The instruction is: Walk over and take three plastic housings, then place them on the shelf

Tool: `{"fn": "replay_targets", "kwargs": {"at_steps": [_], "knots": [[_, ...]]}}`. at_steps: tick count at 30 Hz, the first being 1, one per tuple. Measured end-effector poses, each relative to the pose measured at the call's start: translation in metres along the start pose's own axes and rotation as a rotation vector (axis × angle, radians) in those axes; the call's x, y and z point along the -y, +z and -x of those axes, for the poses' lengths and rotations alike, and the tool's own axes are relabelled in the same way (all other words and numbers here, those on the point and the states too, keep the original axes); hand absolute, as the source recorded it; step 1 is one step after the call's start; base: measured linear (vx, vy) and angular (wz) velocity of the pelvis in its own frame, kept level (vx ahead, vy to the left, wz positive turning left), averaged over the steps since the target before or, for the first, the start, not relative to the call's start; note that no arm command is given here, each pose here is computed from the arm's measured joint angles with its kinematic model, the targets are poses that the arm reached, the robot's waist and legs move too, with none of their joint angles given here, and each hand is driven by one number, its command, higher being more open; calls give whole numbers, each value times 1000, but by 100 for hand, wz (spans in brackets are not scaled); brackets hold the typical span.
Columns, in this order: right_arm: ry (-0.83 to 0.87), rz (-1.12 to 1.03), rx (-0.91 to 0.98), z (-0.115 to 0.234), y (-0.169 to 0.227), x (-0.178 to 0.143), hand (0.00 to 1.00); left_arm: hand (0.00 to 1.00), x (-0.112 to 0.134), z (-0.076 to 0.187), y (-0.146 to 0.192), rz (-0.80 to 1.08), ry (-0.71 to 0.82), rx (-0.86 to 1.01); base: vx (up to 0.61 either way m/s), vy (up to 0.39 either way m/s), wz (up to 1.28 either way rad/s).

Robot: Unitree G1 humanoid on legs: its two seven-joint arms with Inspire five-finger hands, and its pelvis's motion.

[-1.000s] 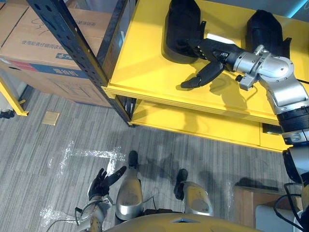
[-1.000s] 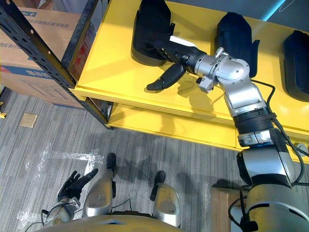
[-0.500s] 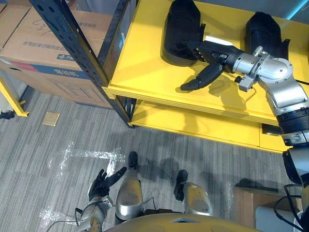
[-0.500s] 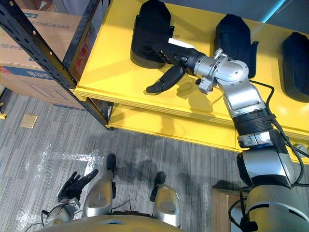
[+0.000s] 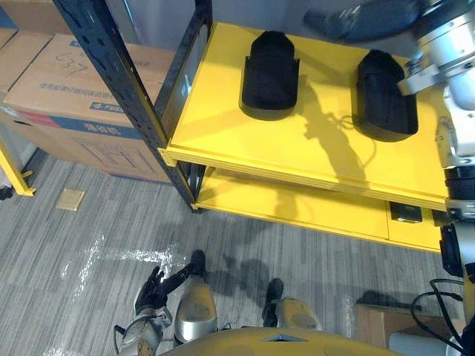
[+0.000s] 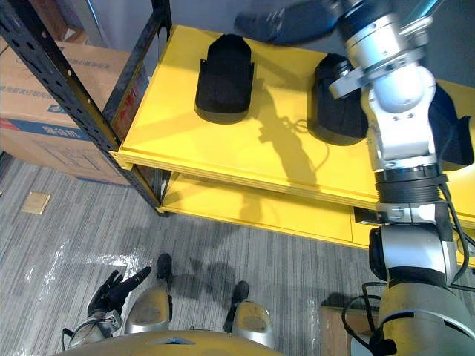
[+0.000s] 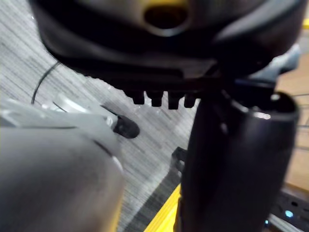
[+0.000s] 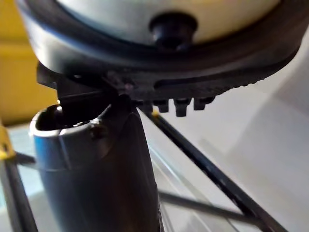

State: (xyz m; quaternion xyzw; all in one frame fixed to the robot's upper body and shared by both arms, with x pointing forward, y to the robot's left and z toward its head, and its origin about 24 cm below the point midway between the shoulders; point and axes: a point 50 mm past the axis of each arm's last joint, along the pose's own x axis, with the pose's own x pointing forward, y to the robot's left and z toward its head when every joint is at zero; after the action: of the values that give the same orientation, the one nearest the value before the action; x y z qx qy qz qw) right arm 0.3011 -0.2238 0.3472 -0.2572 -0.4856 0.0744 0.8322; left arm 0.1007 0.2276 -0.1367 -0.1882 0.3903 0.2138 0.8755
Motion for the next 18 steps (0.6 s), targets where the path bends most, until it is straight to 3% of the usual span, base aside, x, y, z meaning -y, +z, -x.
{"fn": "replay_targets", "kwargs": {"at_steps": [4, 9, 11, 18], "knots": [[-118, 37, -27, 49, 0, 18, 100, 100, -8, 4, -10, 22, 20, -38, 45, -11, -15], [-237, 43, -364, 150, -37, 1, 100, 100, -27, 11, -33, 54, 106, -141, 39, -15, -35], [-334, 88, -589, 210, -45, -4, 100, 100, -31, 13, -39, 26, 126, -173, -5, -8, -34], [-418, 21, -1056, 340, -28, -9, 100, 100, -56, 26, -52, 37, 215, -227, 10, 12, -43]]}}
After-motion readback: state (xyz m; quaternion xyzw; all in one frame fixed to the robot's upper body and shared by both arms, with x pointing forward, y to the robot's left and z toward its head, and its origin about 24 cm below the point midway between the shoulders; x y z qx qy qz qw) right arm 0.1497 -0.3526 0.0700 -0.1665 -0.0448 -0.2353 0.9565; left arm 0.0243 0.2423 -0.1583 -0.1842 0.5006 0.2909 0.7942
